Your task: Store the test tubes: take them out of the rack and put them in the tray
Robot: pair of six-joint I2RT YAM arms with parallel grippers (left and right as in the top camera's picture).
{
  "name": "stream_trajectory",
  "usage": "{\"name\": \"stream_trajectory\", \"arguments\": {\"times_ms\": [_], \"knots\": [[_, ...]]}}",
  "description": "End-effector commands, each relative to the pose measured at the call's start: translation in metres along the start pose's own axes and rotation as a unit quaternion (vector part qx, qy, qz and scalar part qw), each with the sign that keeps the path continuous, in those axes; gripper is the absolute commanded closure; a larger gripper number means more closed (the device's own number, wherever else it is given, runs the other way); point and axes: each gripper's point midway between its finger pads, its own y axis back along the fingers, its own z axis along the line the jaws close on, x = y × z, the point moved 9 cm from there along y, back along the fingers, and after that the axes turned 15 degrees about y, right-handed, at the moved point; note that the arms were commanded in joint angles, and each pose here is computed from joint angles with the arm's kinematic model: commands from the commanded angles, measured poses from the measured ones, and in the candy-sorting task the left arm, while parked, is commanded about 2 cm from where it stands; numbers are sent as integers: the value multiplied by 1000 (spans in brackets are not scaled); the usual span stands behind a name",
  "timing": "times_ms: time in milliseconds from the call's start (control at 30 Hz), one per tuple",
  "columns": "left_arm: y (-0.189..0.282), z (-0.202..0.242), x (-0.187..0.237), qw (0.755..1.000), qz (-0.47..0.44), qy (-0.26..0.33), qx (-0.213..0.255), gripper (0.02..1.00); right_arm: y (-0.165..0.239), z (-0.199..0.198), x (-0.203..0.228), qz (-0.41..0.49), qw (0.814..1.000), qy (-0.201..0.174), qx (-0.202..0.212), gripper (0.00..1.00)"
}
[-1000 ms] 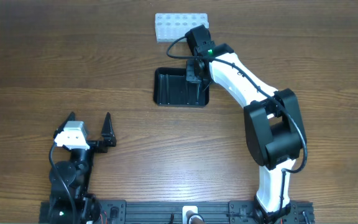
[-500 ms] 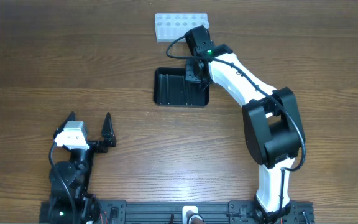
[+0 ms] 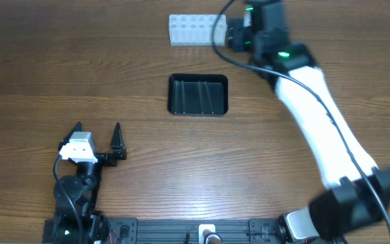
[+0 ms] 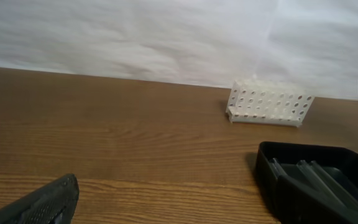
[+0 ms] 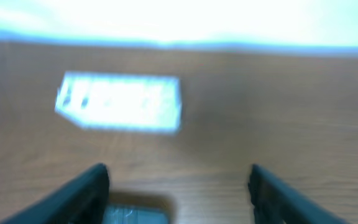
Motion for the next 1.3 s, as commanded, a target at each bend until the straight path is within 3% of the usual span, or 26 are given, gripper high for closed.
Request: {"name": "stream_trajectory", "arguments": {"times_ms": [33,300,433,633,1100,1300], "knots": [[0,0,1,1000,0,-5,2,18,68,-34,-3,-83,995,36,50,205],[0,0,1,1000,0,-5,2,20,141,-57,70,-187,976,7,114,137],[0,0,1,1000,0,-5,2,18,155,-53,118,-208,969,5,131,108],[0,0,1,1000,0,-5,2,18,159,-52,186,-199,961,-12,189,9],[0,0,1,1000,0,-5,2,20,144,-34,265,-274,941,-28,196,9],[0,0,1,1000,0,-5,2,18,126,-30,280,-257,948,-25,188,9]]}}
